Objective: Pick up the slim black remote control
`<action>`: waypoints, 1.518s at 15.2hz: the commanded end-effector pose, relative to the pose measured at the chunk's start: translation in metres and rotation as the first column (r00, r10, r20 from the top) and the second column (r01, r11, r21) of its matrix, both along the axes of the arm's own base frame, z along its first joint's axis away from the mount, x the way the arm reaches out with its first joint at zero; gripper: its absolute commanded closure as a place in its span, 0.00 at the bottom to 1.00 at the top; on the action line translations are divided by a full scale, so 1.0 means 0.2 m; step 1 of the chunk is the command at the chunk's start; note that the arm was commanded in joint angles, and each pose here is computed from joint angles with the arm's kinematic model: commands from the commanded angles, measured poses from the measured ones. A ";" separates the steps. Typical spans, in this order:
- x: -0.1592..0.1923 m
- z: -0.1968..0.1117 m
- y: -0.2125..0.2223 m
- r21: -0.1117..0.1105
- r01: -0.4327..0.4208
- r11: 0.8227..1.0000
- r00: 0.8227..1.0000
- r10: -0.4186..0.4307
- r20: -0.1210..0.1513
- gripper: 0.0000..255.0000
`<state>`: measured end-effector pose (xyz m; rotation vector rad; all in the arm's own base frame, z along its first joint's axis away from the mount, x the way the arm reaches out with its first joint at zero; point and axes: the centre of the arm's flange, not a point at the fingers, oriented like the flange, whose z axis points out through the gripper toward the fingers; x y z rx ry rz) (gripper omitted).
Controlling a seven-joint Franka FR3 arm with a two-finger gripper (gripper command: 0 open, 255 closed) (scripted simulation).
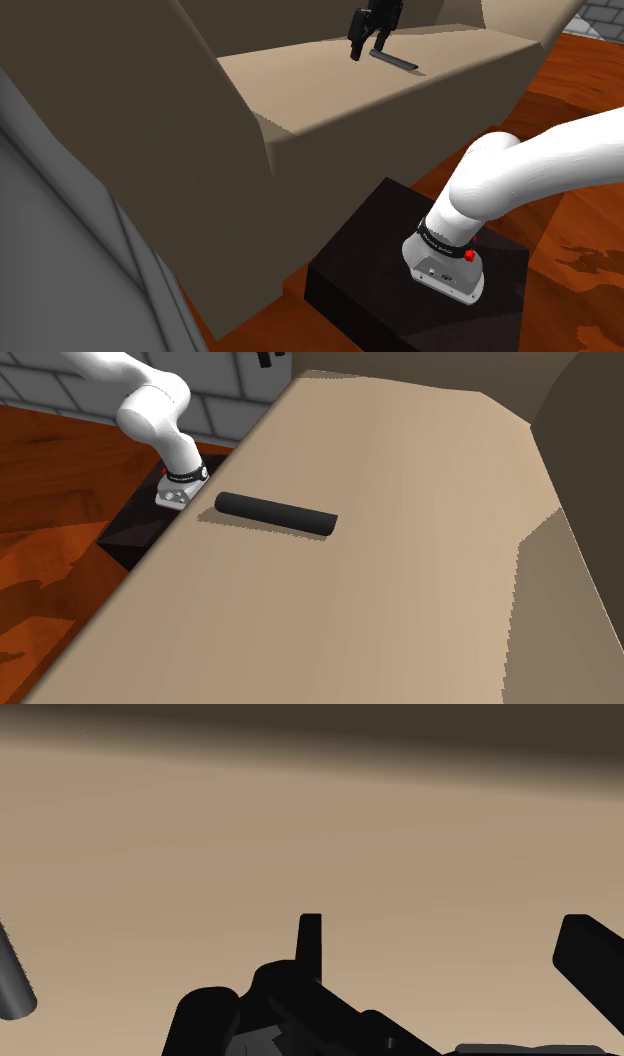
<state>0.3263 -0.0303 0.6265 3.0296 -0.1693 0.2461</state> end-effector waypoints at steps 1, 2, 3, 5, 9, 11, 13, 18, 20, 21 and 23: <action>0.00 0.00 0.00 0.000 0.000 1.000 1.000 0.000 0.000 0.00; 0.02 0.00 -0.07 0.006 0.006 1.000 1.000 -0.006 -0.005 0.00; 0.03 0.00 -0.14 0.013 0.011 1.000 1.000 -0.011 -0.009 0.00; 0.06 -0.01 -0.28 0.026 0.023 0.999 1.000 -0.022 -0.019 0.00; 0.12 -0.03 -0.55 0.051 0.046 0.998 0.998 -0.044 -0.039 0.00; 0.15 -0.04 -0.69 0.064 0.058 0.996 0.997 -0.055 -0.049 0.00; 0.17 -0.06 -0.83 0.076 0.070 0.995 0.996 -0.066 -0.059 0.00; 0.23 -0.10 -1.18 0.106 0.101 0.989 0.992 -0.092 -0.085 0.00; 0.25 -0.12 -1.32 0.118 0.113 0.987 0.990 -0.102 -0.095 0.00; 0.25 -0.13 -1.39 0.124 0.119 0.985 0.989 -0.107 -0.101 0.00; 0.27 -0.16 -1.53 0.136 0.131 0.982 0.987 -0.117 -0.112 0.00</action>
